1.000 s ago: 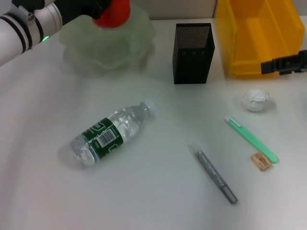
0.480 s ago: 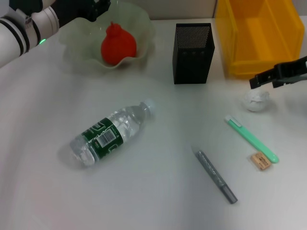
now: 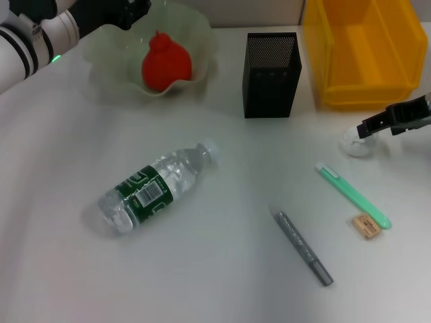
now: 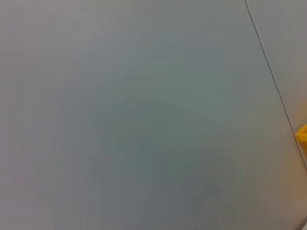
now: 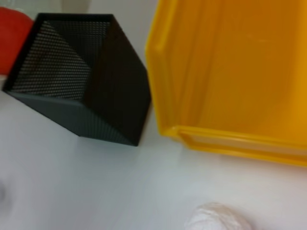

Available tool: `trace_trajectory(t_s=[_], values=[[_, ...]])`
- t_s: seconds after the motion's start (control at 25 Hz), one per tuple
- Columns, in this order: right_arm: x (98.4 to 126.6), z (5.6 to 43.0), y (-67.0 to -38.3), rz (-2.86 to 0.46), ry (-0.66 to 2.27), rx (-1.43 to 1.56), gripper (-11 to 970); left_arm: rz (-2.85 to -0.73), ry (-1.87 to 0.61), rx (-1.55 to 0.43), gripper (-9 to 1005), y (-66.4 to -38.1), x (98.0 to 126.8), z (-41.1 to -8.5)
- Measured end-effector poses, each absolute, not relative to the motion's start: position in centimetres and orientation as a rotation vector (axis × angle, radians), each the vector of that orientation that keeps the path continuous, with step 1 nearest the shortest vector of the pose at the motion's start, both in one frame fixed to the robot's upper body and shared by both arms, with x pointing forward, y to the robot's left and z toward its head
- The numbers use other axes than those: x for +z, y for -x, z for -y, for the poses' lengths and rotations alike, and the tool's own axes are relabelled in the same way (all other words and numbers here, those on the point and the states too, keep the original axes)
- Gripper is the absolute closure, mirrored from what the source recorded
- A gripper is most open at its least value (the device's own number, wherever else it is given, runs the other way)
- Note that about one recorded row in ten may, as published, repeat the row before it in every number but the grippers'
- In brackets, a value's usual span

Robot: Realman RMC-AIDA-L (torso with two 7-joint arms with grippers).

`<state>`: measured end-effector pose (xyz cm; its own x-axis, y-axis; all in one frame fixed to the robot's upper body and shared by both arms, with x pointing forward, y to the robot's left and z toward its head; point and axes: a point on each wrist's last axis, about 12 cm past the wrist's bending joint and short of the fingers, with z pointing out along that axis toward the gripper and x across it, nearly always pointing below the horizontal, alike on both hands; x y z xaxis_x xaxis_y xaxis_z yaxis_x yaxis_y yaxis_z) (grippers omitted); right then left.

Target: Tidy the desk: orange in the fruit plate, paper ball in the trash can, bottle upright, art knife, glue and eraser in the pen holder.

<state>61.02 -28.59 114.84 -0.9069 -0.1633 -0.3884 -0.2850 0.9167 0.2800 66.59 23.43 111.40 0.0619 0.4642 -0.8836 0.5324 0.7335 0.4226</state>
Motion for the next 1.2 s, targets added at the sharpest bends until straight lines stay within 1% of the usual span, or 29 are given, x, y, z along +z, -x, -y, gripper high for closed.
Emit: trace_trajectory(t_s=[0.16,0.4,0.76,1.04,1.2], values=[[113.6,27.9,-61.5,-2.716,0.341,0.461,218,-1.572,-0.827,-0.062,395,-66.5,111.3,-23.6],[112.8,27.4,-61.9,-2.684,0.361,0.49,239,-1.582,-0.813,-0.06,395,-66.3,111.0,-24.1],[111.6,27.3,-61.9,-2.719,0.344,0.508,271,-1.59,-0.786,-0.059,394,-66.0,110.8,-24.6],[112.0,27.7,-61.8,-2.712,0.338,0.504,466,-1.592,-0.782,-0.055,394,-65.9,110.7,-24.9],[113.4,28.1,-61.8,-2.698,0.336,0.52,522,-1.593,-0.778,-0.054,394,-65.8,110.6,-25.0]])
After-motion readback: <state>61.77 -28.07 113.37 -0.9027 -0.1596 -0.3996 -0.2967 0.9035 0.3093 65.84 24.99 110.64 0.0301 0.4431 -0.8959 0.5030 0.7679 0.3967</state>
